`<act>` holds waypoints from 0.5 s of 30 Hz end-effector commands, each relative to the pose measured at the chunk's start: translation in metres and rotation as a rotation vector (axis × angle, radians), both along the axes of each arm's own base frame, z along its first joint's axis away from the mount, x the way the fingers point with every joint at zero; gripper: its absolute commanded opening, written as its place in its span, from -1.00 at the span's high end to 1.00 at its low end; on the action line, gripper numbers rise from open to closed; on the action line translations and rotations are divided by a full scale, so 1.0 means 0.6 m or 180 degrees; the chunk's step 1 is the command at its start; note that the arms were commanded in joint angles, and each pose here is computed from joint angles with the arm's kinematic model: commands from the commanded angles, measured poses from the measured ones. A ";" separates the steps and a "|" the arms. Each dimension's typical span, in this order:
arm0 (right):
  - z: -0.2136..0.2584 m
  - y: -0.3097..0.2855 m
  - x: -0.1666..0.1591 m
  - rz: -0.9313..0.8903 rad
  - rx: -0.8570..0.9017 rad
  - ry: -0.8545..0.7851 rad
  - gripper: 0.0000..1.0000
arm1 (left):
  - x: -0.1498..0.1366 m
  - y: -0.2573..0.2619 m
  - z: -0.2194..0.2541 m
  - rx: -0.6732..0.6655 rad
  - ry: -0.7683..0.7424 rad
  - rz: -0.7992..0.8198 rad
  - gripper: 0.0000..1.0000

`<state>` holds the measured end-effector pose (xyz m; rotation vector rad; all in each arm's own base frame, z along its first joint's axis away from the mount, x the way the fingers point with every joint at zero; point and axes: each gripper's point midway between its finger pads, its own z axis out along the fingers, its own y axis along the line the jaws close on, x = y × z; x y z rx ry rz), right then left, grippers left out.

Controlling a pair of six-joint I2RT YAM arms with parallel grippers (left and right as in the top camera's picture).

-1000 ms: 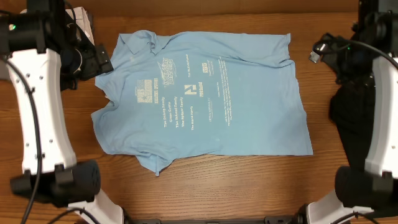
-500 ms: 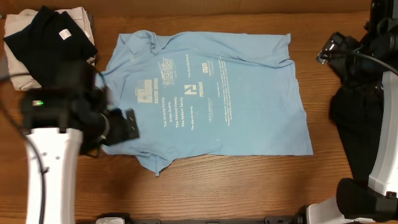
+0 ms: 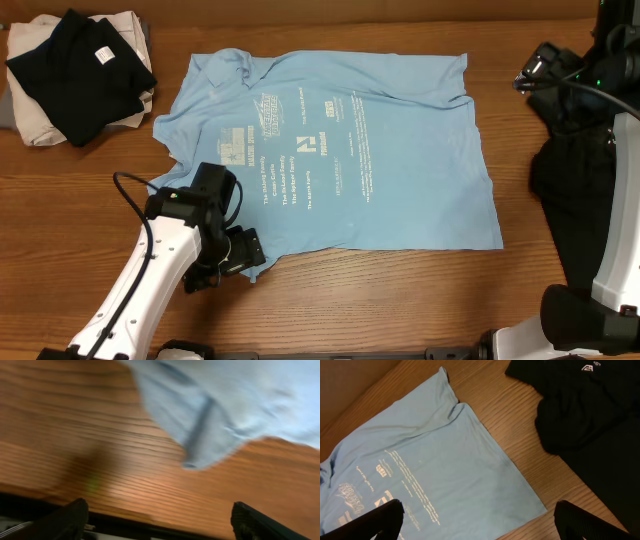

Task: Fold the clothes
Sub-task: 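Move the left gripper down toward the shirt's lower-left hem, then grasp the light-blue shirt's lower-left hem with the left gripper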

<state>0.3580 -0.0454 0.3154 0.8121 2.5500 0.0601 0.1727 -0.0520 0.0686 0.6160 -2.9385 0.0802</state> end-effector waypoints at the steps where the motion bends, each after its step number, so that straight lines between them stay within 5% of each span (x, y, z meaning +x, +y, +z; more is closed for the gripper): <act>1: -0.005 -0.006 0.008 0.0031 -0.0083 0.0025 -1.00 | -0.002 0.047 -0.019 0.0330 0.0090 0.0357 -0.81; 7: -0.011 -0.007 0.011 0.0031 -0.0076 0.0059 -1.00 | 0.006 0.066 -0.041 0.0330 0.0200 0.0384 -0.57; 15: -0.013 -0.007 0.012 0.0031 -0.0078 0.0066 -1.00 | 0.003 0.063 -0.082 0.0319 0.0447 0.0278 -0.54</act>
